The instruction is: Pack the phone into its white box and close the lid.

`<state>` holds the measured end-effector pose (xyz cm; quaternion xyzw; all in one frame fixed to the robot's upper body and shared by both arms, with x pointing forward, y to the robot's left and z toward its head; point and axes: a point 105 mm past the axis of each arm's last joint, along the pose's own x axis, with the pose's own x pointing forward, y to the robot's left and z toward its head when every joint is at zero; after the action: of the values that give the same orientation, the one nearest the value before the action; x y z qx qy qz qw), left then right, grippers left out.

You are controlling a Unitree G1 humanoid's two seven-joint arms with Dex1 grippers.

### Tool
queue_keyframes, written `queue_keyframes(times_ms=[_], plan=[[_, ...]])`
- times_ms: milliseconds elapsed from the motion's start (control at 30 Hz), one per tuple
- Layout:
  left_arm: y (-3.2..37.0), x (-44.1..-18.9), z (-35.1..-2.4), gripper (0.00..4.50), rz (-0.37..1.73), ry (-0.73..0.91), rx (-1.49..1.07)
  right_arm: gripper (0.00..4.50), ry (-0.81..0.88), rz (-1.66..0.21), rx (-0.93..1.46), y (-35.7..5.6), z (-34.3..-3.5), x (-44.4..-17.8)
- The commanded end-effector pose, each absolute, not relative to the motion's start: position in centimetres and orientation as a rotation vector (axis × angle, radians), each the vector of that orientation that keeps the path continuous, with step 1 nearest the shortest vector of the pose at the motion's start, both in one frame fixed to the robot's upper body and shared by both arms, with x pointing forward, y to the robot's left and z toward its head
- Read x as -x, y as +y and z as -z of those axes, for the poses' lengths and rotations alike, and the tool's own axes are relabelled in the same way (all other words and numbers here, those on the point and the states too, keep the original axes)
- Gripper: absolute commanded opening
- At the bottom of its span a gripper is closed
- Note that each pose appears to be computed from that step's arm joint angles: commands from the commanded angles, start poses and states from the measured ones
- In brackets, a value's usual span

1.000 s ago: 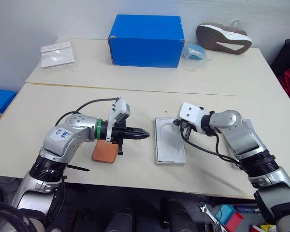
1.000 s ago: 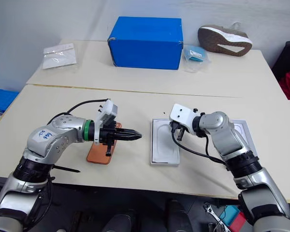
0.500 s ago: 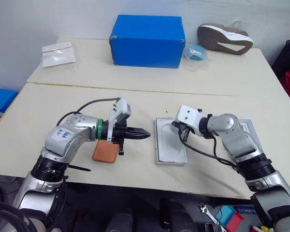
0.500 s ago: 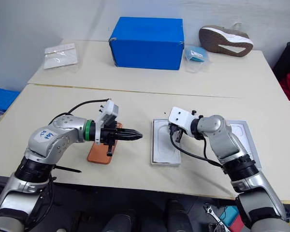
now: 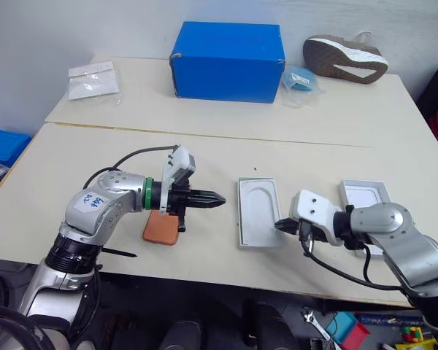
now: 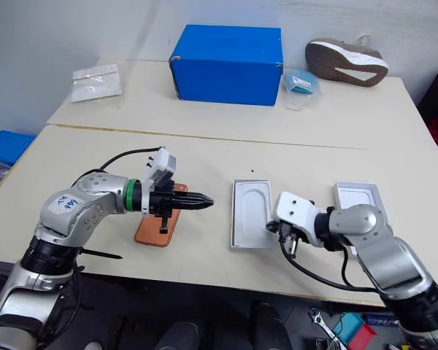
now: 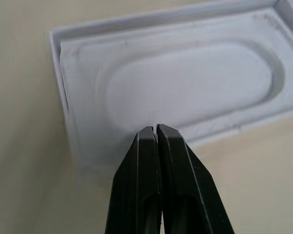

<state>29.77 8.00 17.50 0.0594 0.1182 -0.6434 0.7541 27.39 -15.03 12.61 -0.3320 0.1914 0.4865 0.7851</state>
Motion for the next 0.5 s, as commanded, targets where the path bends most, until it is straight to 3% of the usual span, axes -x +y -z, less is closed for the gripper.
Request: queue_keyframes(times_ms=[33,500], plan=[[8.0,-29.8,-18.4,0.0,1.414,0.228,-0.149,0.07,0.38,-1.089,0.776,-14.8,-13.3,-26.7],[7.8,-29.8,-18.7,0.0,1.411,0.225,-0.148,0.07,0.338,-1.096,0.756,-13.0,-11.5,-27.7]])
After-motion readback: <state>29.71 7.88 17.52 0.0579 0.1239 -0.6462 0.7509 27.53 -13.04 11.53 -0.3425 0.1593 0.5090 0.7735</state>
